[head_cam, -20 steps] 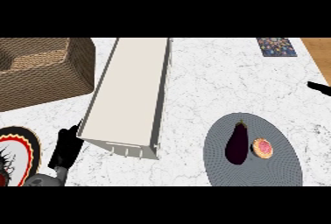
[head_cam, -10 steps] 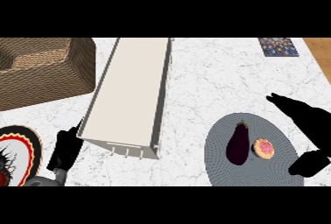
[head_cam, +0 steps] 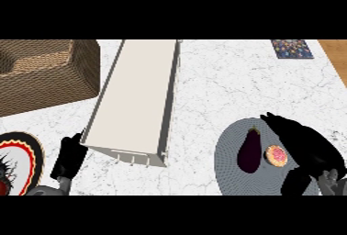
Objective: Pick the cupcake from the placemat and place it in the tiered shelf
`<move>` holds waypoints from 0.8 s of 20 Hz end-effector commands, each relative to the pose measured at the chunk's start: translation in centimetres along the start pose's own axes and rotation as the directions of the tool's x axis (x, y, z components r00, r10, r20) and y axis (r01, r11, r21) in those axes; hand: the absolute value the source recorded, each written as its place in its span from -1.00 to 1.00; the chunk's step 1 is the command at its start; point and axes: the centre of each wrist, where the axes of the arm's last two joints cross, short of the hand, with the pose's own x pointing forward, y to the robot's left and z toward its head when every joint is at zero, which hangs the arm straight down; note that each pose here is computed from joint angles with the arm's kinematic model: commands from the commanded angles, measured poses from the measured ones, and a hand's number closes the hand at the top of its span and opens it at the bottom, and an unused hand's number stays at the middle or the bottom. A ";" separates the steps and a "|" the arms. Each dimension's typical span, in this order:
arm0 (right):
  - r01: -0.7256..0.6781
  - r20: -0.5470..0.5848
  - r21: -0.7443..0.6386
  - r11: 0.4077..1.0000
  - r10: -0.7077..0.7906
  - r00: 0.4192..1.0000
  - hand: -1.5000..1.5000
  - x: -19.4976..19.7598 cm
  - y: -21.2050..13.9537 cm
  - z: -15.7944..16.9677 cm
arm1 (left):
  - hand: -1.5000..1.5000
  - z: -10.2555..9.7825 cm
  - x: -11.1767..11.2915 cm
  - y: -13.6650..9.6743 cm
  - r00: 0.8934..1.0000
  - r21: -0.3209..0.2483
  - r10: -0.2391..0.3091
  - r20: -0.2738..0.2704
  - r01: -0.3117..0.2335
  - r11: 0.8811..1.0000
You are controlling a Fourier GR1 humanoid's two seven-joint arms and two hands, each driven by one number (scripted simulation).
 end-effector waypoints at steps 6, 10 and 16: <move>-0.083 -0.094 -0.057 0.995 0.078 0.993 -1.00 -1.0 2.6 0.1 | 0.00 0.2 -0.4 -0.3 1.000 0.006 -0.009 -0.004 0.009 1.000; -0.106 -0.107 -0.046 0.993 0.100 0.989 -1.00 -1.9 2.4 -0.5 | 0.00 0.5 0.2 0.5 1.000 -0.001 -0.021 0.011 0.021 1.000; -0.102 -0.104 -0.035 0.994 0.098 0.990 -1.00 -1.8 3.3 -3.4 | 0.00 -0.5 -0.7 -0.6 1.000 -0.007 -0.001 0.002 0.001 1.000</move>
